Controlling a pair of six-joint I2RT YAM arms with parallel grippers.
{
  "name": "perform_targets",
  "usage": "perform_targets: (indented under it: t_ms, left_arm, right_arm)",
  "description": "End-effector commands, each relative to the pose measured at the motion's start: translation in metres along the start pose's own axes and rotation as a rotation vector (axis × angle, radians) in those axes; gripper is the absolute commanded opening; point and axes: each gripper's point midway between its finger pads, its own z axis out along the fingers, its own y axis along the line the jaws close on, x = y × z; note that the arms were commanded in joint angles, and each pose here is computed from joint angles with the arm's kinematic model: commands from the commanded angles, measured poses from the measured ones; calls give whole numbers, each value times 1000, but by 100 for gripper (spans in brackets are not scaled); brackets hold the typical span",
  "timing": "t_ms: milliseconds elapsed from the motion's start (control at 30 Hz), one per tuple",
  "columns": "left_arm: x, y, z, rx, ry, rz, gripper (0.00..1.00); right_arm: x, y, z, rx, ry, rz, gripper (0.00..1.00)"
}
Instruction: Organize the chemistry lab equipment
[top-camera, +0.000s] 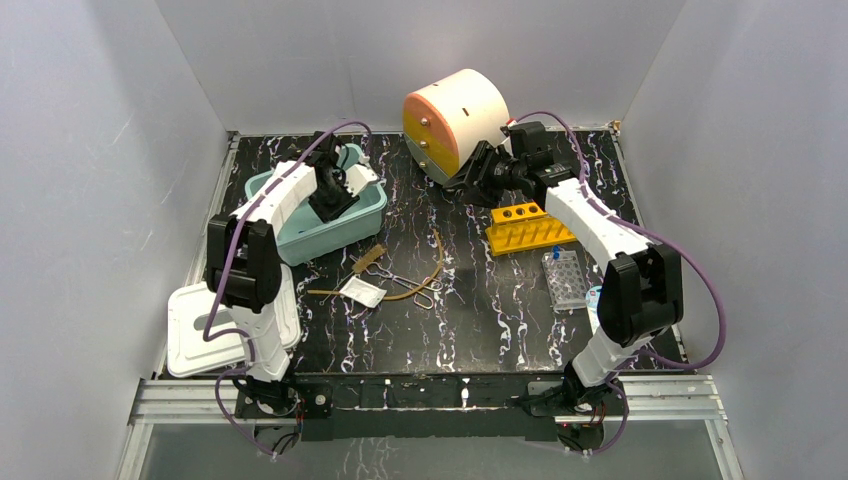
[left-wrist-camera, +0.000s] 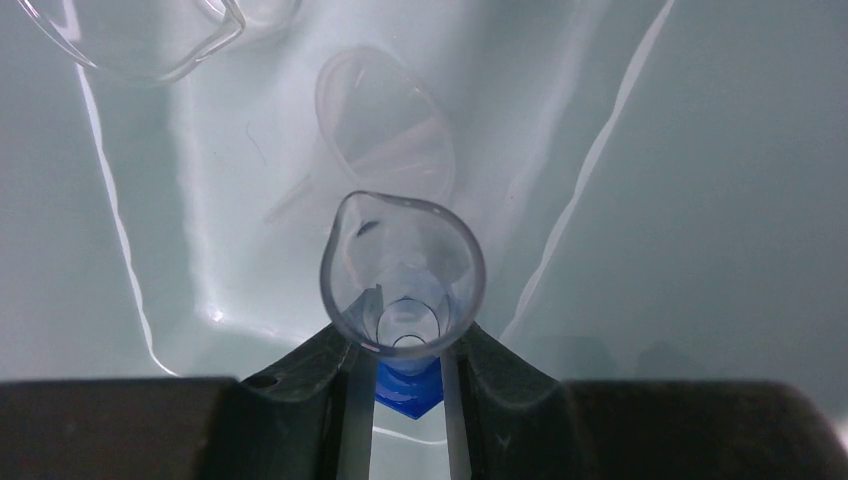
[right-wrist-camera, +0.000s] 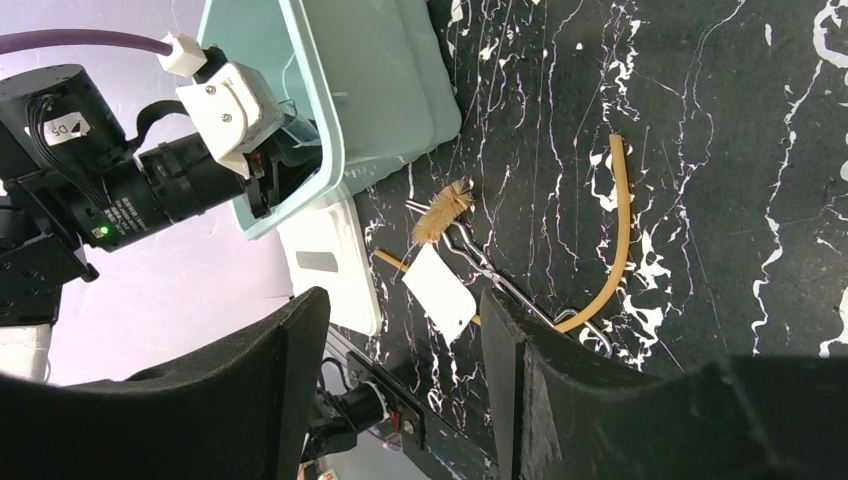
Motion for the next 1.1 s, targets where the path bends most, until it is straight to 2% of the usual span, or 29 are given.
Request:
perform_targets:
  t_ms: [0, 100, 167, 467, 767, 867, 1067]
  left_arm:
    - [-5, 2, -3, 15, -27, 15, 9]
    - [-15, 5, -3, 17, -60, 7, 26]
    - [-16, 6, -2, 14, -64, 9, 32]
    - [-32, 9, -13, 27, -135, -10, 39]
    - [-74, 19, -86, -8, -360, -78, 58]
    - [-83, 12, -105, 1, -438, -105, 61]
    - [-91, 0, -125, -7, -578, -278, 61]
  right_arm:
    - [-17, 23, -2, -70, -35, -42, 65]
    - [-18, 23, 0, -75, -39, -43, 65]
    - [-19, 23, 2, -77, -41, -41, 65]
    - [-22, 21, 5, -75, -52, -35, 65]
    - [-21, 9, 5, 8, -76, -110, 68]
    - [-15, 9, 5, 21, -76, -128, 68]
    - [-1, 13, 2, 23, -87, -140, 68]
